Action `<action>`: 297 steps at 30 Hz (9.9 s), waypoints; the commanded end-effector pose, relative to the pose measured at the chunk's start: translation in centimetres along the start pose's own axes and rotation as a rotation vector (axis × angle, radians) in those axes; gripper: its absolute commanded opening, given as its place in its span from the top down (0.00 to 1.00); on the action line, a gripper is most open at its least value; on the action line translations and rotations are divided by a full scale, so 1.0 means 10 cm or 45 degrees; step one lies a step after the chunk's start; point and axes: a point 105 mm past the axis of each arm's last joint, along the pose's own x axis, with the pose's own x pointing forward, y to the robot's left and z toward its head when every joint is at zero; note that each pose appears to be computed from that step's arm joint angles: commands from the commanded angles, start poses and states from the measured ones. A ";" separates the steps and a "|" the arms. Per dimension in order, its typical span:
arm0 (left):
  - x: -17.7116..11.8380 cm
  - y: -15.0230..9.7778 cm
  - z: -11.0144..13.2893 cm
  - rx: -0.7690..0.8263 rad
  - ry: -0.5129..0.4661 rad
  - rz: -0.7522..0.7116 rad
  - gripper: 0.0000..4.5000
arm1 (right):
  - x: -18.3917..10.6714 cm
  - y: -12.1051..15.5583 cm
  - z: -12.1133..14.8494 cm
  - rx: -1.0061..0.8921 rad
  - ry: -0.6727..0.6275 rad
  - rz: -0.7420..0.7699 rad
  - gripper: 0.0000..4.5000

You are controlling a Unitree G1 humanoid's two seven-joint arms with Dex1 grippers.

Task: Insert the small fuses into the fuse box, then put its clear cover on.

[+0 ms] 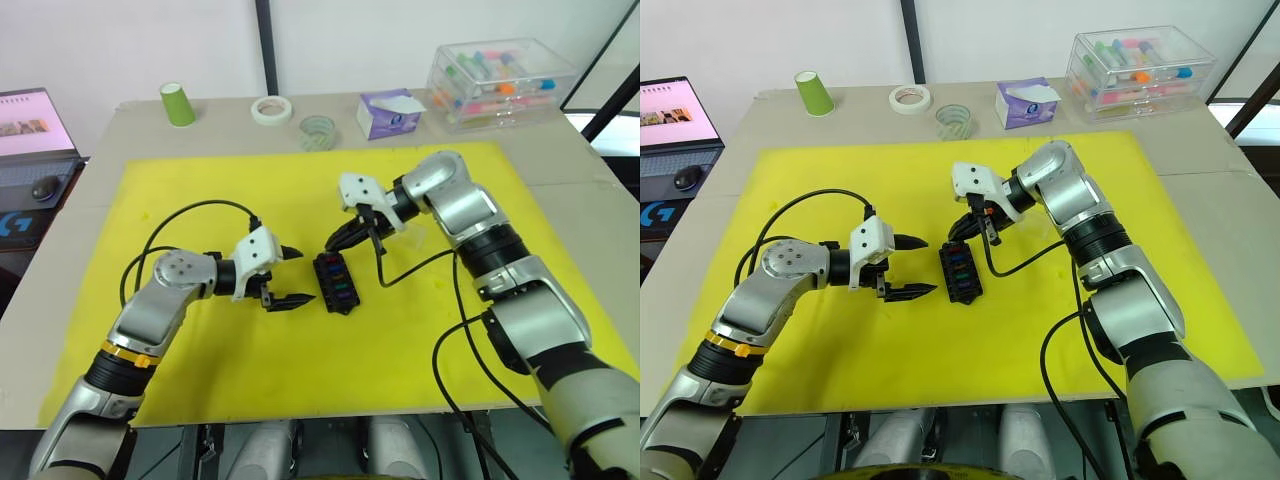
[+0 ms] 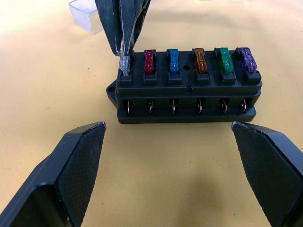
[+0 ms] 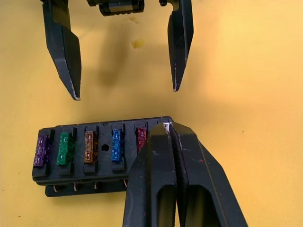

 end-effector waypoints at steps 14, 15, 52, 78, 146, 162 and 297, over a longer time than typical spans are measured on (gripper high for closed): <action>-0.06 0.01 0.10 0.059 -0.026 0.013 0.00 | 0.05 -0.03 -0.21 0.029 0.087 -0.019 0.99; -0.06 0.01 0.10 0.059 -0.026 0.013 0.00 | 0.05 -0.04 -0.18 0.035 0.074 -0.025 0.99; -1.24 -0.16 0.29 -0.168 0.062 0.378 0.00 | -1.34 0.41 -0.37 0.226 0.055 -0.638 0.64; -0.94 -0.55 0.17 -0.260 -0.043 0.530 0.00 | -1.51 0.75 -0.80 0.432 -0.058 -0.989 0.00; 0.64 -0.83 -0.02 -0.566 -0.008 0.570 0.00 | -1.04 -0.10 0.18 0.337 0.004 -0.738 0.58; 1.10 -0.77 0.00 -0.587 0.037 0.852 0.00 | -1.06 -0.02 0.26 0.311 0.020 -0.749 0.58; 0.45 -0.30 -0.24 0.070 -0.064 -0.231 0.38 | 0.04 0.91 -0.08 0.251 0.286 -0.204 0.58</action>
